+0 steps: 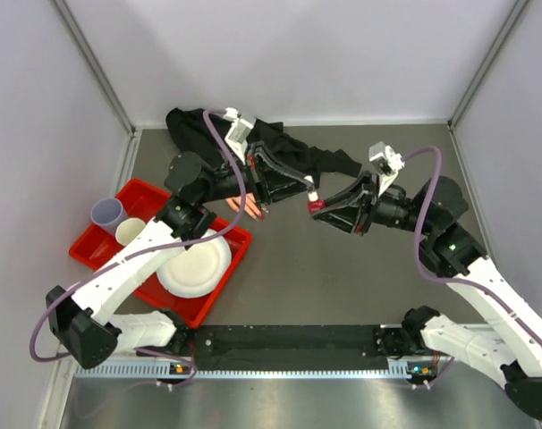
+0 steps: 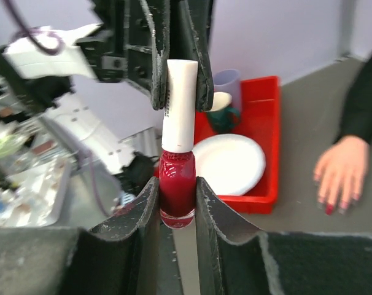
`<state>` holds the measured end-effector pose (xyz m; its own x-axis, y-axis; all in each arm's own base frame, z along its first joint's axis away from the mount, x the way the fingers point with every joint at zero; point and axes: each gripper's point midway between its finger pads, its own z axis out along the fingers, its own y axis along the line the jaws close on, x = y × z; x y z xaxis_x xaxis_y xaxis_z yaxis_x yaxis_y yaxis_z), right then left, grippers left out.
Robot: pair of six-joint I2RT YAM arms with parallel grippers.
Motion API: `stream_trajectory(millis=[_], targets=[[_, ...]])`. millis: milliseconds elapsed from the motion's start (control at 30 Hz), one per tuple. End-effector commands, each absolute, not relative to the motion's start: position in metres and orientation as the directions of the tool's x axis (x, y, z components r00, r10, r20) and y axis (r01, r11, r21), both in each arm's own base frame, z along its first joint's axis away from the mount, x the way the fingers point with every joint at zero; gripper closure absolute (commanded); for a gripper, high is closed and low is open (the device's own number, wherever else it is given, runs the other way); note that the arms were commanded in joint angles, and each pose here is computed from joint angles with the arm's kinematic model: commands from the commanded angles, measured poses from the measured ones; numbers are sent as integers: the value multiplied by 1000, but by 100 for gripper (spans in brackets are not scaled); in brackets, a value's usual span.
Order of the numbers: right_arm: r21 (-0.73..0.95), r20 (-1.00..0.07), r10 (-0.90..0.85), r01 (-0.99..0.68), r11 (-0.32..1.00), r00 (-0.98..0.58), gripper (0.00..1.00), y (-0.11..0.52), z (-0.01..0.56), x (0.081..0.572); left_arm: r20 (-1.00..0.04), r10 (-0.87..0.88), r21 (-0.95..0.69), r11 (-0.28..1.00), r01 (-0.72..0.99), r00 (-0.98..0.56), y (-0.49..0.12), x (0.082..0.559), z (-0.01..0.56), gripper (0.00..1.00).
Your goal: Paint the nails
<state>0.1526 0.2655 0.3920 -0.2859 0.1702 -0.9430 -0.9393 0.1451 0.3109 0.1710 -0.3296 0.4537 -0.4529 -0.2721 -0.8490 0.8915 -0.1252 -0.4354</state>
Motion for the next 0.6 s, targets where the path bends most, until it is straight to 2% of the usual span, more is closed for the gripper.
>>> stream_trajectory(millis=[0,33,67,100,133,167,233,267,400,433,500,533,567], targets=[[212,-975,161,-851,480,-153,100,241,398,191,-882,-295,-400,55,915,-368,-337,181,473,100],[196,-979,157,-774,602,-126,100,238,397,202,-873,-354,-420,201,885,-334,-337,203,476,100],[144,-989,90,-716,683,-113,100,233,385,210,-897,-317,-405,311,860,-308,-338,211,462,100],[119,-993,83,-644,756,-86,100,226,389,217,-896,-337,-406,360,840,-288,-346,204,467,100],[88,-996,71,-461,883,-55,100,202,388,233,-891,-362,-418,425,803,-272,-346,211,466,100],[25,-999,11,-450,893,-35,100,212,384,227,-866,-426,-474,526,706,-263,-339,231,462,100],[11,-1000,11,-343,939,0,100,208,389,229,-831,-462,-539,527,657,-312,-348,233,456,100],[-36,-999,-30,-358,933,23,100,213,390,223,-818,-478,-559,534,635,-318,-350,236,455,100],[-29,-998,-7,-407,913,56,100,217,394,217,-832,-401,-554,575,602,-383,-366,243,438,100],[-33,-997,7,-481,876,81,100,227,399,210,-833,-402,-553,570,607,-381,-366,243,441,100],[-4,-996,44,-503,864,82,100,222,401,210,-835,-399,-549,542,637,-380,-365,235,444,91],[7,-995,63,-569,822,79,100,225,404,203,-836,-415,-542,518,662,-359,-364,232,453,70],[50,-992,107,-595,802,61,100,224,406,200,-833,-428,-538,486,689,-349,-360,225,463,56]])
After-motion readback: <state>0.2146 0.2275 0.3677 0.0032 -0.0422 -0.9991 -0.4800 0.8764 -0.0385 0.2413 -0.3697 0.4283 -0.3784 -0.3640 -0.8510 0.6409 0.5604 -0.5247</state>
